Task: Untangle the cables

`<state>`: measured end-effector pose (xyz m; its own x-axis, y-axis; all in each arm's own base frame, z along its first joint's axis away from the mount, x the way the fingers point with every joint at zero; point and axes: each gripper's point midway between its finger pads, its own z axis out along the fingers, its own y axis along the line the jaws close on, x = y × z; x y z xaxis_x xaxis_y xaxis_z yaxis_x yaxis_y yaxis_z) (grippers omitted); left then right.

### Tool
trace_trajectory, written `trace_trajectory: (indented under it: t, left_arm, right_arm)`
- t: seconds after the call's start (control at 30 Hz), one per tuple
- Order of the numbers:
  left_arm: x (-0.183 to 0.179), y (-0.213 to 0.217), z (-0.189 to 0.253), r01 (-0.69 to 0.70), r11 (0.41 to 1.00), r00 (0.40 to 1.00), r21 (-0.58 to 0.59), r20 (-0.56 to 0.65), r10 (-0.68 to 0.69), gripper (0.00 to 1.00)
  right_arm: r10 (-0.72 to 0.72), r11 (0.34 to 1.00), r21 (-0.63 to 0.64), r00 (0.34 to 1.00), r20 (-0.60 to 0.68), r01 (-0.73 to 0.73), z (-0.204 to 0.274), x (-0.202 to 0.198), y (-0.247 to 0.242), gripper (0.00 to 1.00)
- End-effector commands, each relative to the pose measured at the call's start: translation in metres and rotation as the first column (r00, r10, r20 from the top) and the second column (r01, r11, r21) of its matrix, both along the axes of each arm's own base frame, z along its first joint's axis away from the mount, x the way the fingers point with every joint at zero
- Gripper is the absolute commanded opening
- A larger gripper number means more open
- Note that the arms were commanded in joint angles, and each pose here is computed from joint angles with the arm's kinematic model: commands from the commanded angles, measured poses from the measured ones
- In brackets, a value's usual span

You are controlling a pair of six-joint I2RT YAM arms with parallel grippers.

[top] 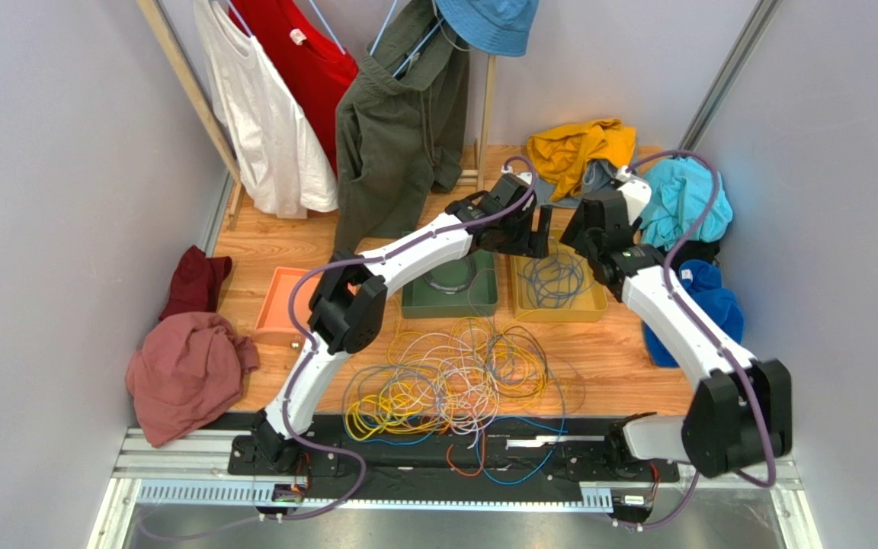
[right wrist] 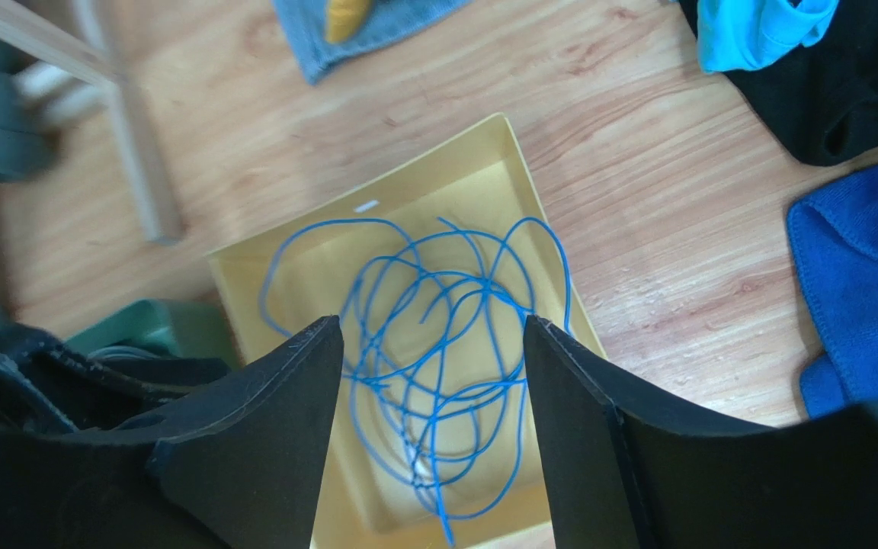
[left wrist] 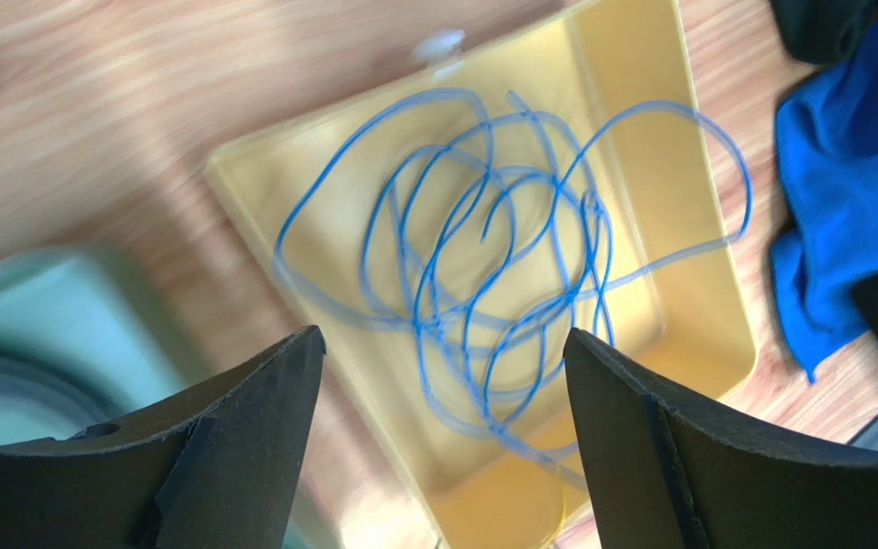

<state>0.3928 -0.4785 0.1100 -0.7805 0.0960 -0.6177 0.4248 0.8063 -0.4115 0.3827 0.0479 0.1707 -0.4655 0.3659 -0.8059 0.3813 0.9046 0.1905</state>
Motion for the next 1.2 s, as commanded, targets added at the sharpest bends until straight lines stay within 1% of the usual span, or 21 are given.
trace_trajectory:
  t: [0.0,0.07,0.1,0.13,0.17,0.2,0.23,0.27,0.3,0.33,0.4,0.47,0.5,0.57,0.6,0.63,0.77,0.8,0.93,1.0,1.17]
  left_arm:
    - [-0.007,0.031,0.077,-0.067,0.997,0.986,-0.043,0.152,0.073,0.86]
    - [-0.012,0.047,0.131,-0.098,0.985,0.963,-0.143,0.237,0.13,0.87]
    - [-0.021,0.059,0.118,-0.109,0.986,0.964,-0.123,0.229,0.135,0.87]
    - [-0.031,0.072,0.158,-0.11,0.976,0.948,-0.189,0.274,0.16,0.87]
    - [-0.035,0.079,0.173,-0.122,0.966,0.935,-0.227,0.301,0.189,0.87]
    - [-0.047,0.09,0.162,-0.126,0.969,0.938,-0.21,0.293,0.186,0.87]
    - [-0.062,0.105,0.195,-0.119,0.956,0.92,-0.268,0.331,0.207,0.87]
    - [-0.069,0.115,0.203,-0.131,0.951,0.904,-0.28,0.359,0.23,0.89]
    - [-0.087,0.118,0.186,-0.117,0.961,0.913,-0.251,0.354,0.203,0.99]
    - [-0.101,0.129,0.202,-0.102,0.955,0.903,-0.28,0.377,0.207,0.99]
    - [-0.125,0.136,0.175,-0.101,0.97,0.913,-0.222,0.367,0.179,0.99]
    - [-0.142,0.145,0.166,-0.102,0.97,0.916,-0.219,0.36,0.177,0.99]
    - [-0.157,0.148,0.137,-0.091,0.981,0.93,-0.173,0.338,0.146,0.99]
    - [-0.172,0.158,0.129,-0.107,0.973,0.93,-0.204,0.325,0.171,0.99]
    - [-0.189,0.163,0.099,-0.09,0.982,0.943,-0.169,0.302,0.138,0.98]
    - [-0.198,0.17,0.1,-0.079,0.977,0.943,-0.2,0.304,0.138,0.96]
    - [-0.233,0.2,0.062,-0.11,0.968,0.955,-0.223,0.248,0.166,0.91]
    - [-0.24,0.212,0.04,-0.124,0.973,0.96,-0.197,0.222,0.168,0.9]
    - [-0.254,0.24,0.042,-0.144,0.943,0.957,-0.3,0.2,0.21,0.87]
    - [-0.257,0.255,0.034,-0.159,0.946,0.954,-0.283,0.202,0.221,0.86]
    - [-0.264,0.27,0.034,-0.156,0.937,0.955,-0.312,0.194,0.224,0.84]
  right_arm:
    - [0.008,0.992,0.127,0.989,0.15,-0.027,0.035,-0.016,0.013,0.63]
    - [0.044,0.981,0.172,0.968,0.247,-0.089,0.063,-0.029,0.025,0.64]
    - [0.046,0.977,0.19,0.965,0.258,-0.098,0.063,-0.037,0.029,0.64]
    - [0.071,0.967,0.215,0.952,0.297,-0.139,0.075,-0.049,0.036,0.64]
    - [0.088,0.958,0.233,0.947,0.308,-0.165,0.076,-0.056,0.042,0.64]
    - [0.094,0.949,0.258,0.944,0.317,-0.181,0.077,-0.063,0.048,0.64]
    - [0.145,0.935,0.27,0.941,0.306,-0.232,0.065,-0.075,0.061,0.63]
    - [0.165,0.922,0.282,0.928,0.335,-0.266,0.07,-0.084,0.067,0.63]
    - [0.189,0.915,0.283,0.923,0.334,-0.29,0.066,-0.092,0.073,0.62]
    - [0.245,0.901,0.275,0.917,0.315,-0.335,0.051,-0.105,0.088,0.6]
    - [0.301,0.887,0.258,0.902,0.308,-0.384,0.039,-0.119,0.101,0.59]
    - [0.366,0.871,0.231,0.887,0.283,-0.433,0.021,-0.133,0.12,0.57]
    - [0.388,0.868,0.218,0.884,0.26,-0.445,0.012,-0.137,0.127,0.57]
    - [0.45,0.848,0.192,0.862,0.232,-0.494,0.001,-0.149,0.142,0.54]
    - [0.467,0.844,0.181,0.858,0.213,-0.504,-0.006,-0.153,0.146,0.52]
    - [0.491,0.833,0.17,0.845,0.211,-0.526,-0.009,-0.16,0.152,0.51]
    - [0.535,0.797,0.192,0.817,0.217,-0.573,-0.021,-0.183,0.16,0.49]
    - [0.545,0.788,0.203,0.812,0.209,-0.581,-0.028,-0.189,0.16,0.49]
    - [0.606,0.74,0.199,0.765,0.219,-0.643,-0.035,-0.215,0.169,0.48]
    - [0.632,0.719,0.193,0.744,0.218,-0.667,-0.035,-0.224,0.174,0.47]
    - [0.775,0.591,0.173,0.614,0.148,-0.788,-0.046,-0.263,0.205,0.5]
